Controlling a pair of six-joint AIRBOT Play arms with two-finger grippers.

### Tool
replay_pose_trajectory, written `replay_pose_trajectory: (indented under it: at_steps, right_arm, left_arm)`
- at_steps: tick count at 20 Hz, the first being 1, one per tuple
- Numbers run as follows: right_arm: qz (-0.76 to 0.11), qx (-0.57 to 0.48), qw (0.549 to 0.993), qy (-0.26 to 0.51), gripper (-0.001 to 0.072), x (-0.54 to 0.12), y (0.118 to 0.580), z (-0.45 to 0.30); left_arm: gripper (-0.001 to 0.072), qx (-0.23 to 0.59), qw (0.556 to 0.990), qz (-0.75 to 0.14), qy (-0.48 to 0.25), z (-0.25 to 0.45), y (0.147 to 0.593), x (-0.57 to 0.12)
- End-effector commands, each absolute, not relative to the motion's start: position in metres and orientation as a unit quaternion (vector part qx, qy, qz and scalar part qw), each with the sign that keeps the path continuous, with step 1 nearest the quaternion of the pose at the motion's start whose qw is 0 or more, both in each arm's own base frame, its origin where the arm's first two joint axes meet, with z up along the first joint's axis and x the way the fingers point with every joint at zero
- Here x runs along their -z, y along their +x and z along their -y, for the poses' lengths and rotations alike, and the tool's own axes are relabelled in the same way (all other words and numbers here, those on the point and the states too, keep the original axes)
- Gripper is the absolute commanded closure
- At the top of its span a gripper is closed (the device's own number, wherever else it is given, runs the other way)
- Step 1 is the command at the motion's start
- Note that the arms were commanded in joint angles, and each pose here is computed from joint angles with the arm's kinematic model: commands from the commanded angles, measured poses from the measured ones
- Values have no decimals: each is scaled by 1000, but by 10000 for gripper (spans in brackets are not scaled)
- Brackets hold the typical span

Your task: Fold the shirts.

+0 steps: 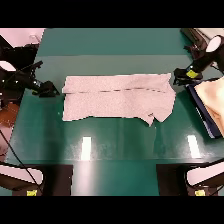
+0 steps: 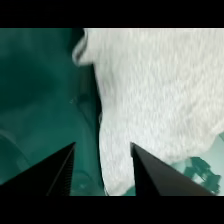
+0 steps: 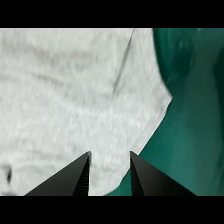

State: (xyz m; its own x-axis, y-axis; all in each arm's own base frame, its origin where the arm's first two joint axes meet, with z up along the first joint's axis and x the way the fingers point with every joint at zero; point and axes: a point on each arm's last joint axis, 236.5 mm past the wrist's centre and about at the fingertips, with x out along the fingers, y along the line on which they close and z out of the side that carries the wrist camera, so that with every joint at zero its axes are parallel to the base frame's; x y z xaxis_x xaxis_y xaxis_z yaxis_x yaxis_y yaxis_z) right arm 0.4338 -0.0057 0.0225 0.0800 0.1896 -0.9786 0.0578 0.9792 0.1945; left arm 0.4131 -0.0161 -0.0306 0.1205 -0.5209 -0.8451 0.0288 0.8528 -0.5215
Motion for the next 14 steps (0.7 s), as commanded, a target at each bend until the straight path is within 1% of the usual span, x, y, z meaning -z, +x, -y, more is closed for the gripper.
replay_pose_trajectory:
  at_steps: [1,4,7,12,14]
  right_arm:
    - [-675,-90,720,135,401,-39,392,-14]
    - [-651,-88,739,148,401,-44,375,-20]
    - [-633,-86,756,146,401,-47,361,-26]
    - [-624,-87,763,143,401,-52,338,-32]
    - [-620,-85,767,144,401,-55,333,-31]
  left_arm:
    - [281,181,706,-646,-226,16,374,32]
    - [281,172,709,-641,-237,28,341,45]
    - [281,162,692,-652,-263,39,317,66]
    - [281,155,686,-647,-295,48,314,78]
    - [282,158,690,-646,-286,54,316,79]
